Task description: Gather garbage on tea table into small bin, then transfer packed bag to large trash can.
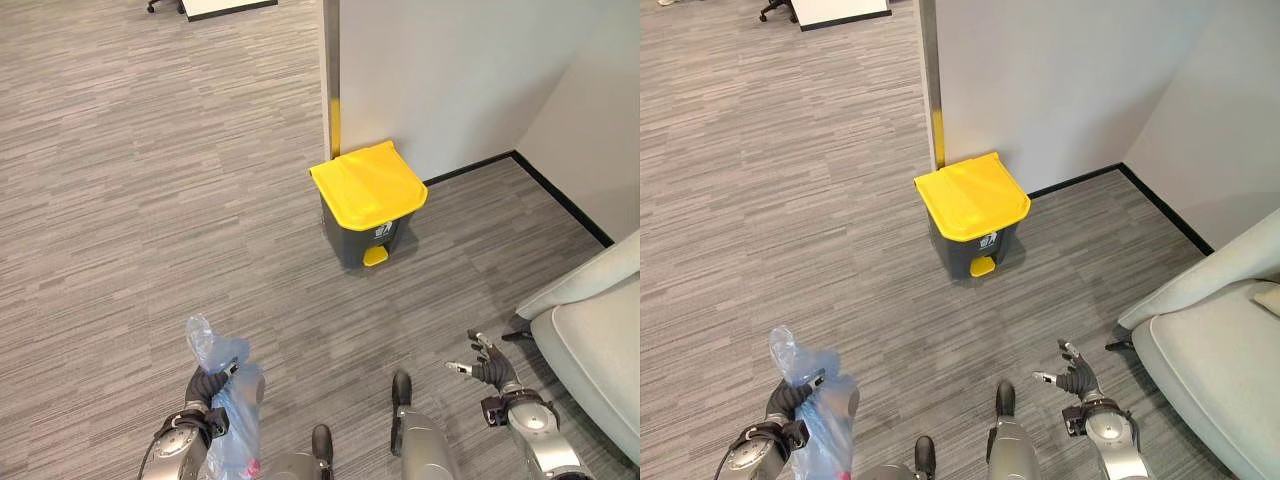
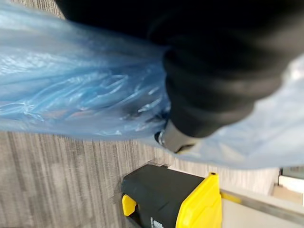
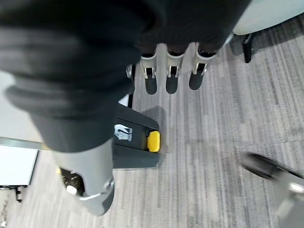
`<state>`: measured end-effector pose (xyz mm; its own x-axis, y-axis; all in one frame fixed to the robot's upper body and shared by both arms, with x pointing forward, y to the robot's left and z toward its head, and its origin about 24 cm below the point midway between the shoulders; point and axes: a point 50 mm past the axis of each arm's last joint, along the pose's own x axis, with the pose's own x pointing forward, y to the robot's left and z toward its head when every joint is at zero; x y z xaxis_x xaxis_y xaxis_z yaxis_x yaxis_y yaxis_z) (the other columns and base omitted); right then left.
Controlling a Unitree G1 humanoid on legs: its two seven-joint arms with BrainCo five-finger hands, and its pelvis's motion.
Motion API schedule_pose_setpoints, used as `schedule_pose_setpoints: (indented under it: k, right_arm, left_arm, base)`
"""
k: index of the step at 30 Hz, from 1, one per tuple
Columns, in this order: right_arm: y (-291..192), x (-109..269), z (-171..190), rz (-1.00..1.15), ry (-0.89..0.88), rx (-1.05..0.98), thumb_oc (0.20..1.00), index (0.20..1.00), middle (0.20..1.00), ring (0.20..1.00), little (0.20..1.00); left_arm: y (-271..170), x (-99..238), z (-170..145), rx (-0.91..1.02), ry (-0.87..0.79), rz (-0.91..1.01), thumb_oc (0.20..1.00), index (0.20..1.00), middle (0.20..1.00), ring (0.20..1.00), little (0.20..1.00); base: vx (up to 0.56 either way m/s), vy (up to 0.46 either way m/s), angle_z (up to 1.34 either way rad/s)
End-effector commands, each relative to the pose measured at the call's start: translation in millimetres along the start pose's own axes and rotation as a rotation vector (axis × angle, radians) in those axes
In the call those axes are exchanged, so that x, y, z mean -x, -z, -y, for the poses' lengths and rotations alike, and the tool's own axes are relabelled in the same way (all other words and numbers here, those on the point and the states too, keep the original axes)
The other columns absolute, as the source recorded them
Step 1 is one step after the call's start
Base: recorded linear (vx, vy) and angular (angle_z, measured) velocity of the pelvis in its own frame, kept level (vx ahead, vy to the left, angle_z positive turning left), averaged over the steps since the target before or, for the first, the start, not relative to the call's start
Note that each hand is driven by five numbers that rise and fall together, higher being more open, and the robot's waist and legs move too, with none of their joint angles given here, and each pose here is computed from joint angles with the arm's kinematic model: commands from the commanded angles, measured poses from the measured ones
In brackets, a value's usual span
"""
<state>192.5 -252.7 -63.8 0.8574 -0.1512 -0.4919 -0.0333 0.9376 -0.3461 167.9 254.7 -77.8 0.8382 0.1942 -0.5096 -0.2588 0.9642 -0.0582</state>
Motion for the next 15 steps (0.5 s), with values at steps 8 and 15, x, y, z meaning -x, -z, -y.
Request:
schedule_pose_setpoints:
  k: [8,15]
  right_arm:
    - [-22,-3,33,0.101,0.088,0.038,1.000,1.000,1.000,1.000,1.000]
    - [-12,-2,37,0.060,0.122,0.005,1.000,1.000,1.000,1.000,1.000]
  left_arm:
    - [-24,-3,4,0.013,0.019,0.123,0.200,0.200,0.200,0.200,0.200]
    - [-23,-5,6,-0.006,0.026,0.111,0.200,0.200,0.200,0.200,0.200]
  base:
    - [0.23,-0.242,0.25]
    - [0.13,-0.019,0.04]
